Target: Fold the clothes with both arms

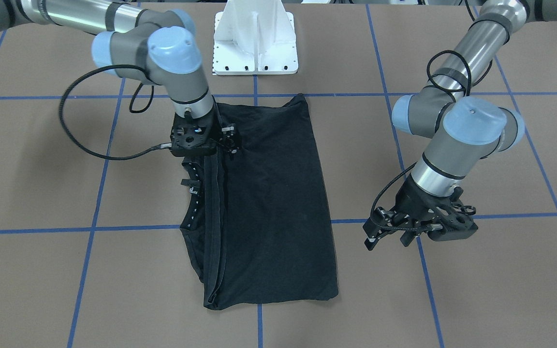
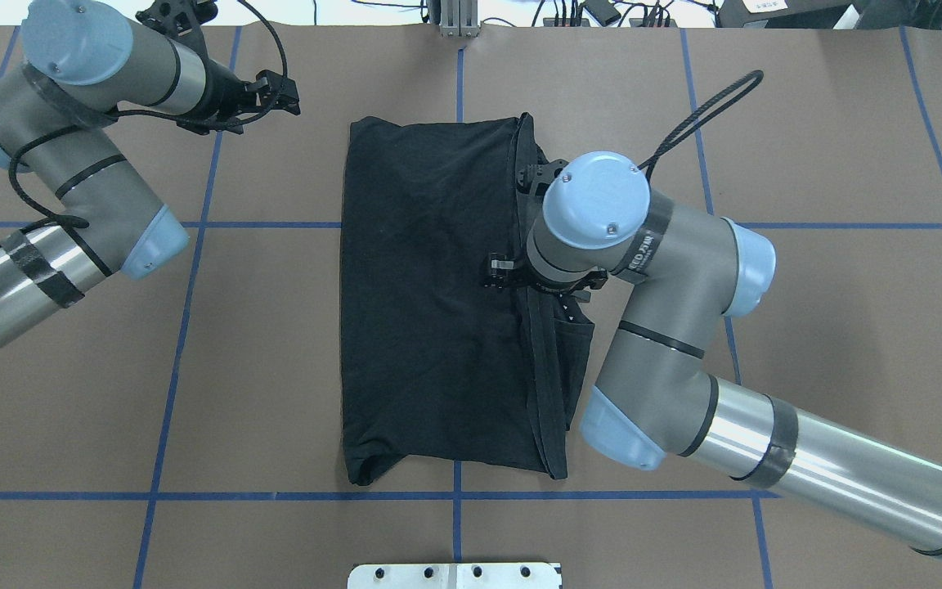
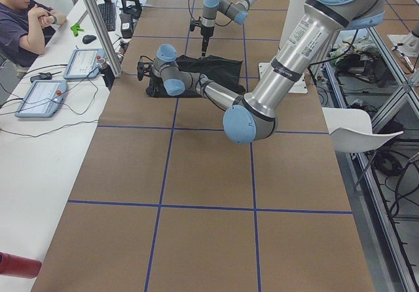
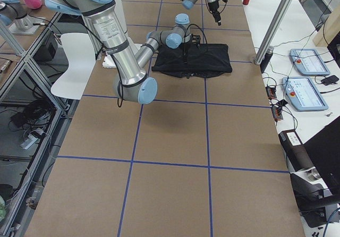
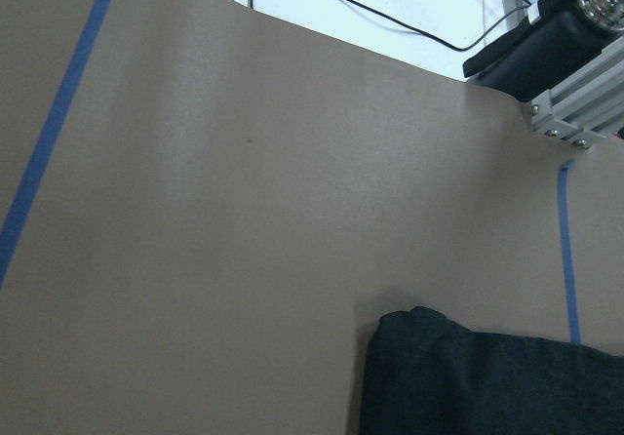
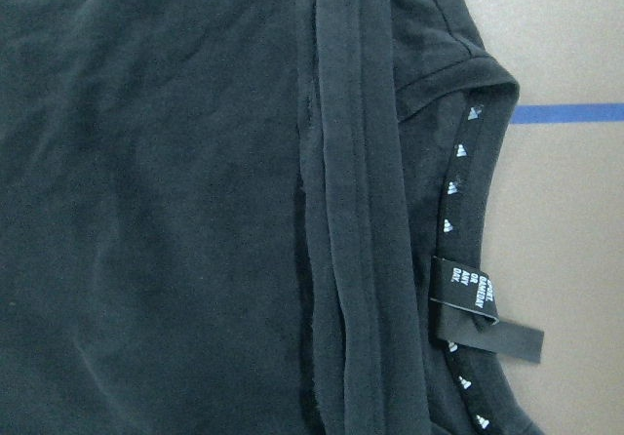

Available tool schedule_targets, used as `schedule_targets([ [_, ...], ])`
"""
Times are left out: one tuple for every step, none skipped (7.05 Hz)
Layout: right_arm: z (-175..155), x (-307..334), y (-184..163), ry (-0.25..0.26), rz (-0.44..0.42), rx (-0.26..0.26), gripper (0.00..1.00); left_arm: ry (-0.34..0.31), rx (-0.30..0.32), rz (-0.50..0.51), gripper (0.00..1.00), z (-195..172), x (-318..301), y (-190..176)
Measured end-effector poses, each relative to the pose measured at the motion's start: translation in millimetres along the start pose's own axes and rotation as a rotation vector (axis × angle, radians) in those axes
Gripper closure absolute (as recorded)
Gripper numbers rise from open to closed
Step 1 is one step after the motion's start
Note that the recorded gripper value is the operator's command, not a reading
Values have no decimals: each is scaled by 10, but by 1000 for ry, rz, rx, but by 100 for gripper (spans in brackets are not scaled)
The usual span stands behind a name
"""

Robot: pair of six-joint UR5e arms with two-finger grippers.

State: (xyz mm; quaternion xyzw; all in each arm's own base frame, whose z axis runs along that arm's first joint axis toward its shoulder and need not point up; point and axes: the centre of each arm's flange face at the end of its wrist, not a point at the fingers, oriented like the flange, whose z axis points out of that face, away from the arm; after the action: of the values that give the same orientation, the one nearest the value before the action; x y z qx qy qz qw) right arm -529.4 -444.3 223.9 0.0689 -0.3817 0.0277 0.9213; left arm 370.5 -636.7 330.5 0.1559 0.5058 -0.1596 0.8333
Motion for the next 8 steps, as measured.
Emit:
schedule_targets([
  [106,-110,25,56,-29,-9,0,-2,0,1,0,-22,-59,17],
  [223,-134,31,92,-46,-18,0,-3,-1,1,0,-29,-86,26],
  [350,-117,27,121,-68,-30,0,-4,-1,1,0,-30,-101,28],
  [449,-91,23,141,-82,-41,0,-5,0,0,0,-29,-109,29],
  [529,-66,21,157,-95,-49,0,-5,0,0,0,-29,-111,31],
  [594,-45,20,169,-107,-57,0,-5,0,-1,0,-27,-109,34],
  [638,-22,8,179,-117,-62,0,-5,0,-1,0,-26,-108,36],
  [654,10,-25,185,-129,-64,0,-5,0,-1,0,-24,-104,40],
])
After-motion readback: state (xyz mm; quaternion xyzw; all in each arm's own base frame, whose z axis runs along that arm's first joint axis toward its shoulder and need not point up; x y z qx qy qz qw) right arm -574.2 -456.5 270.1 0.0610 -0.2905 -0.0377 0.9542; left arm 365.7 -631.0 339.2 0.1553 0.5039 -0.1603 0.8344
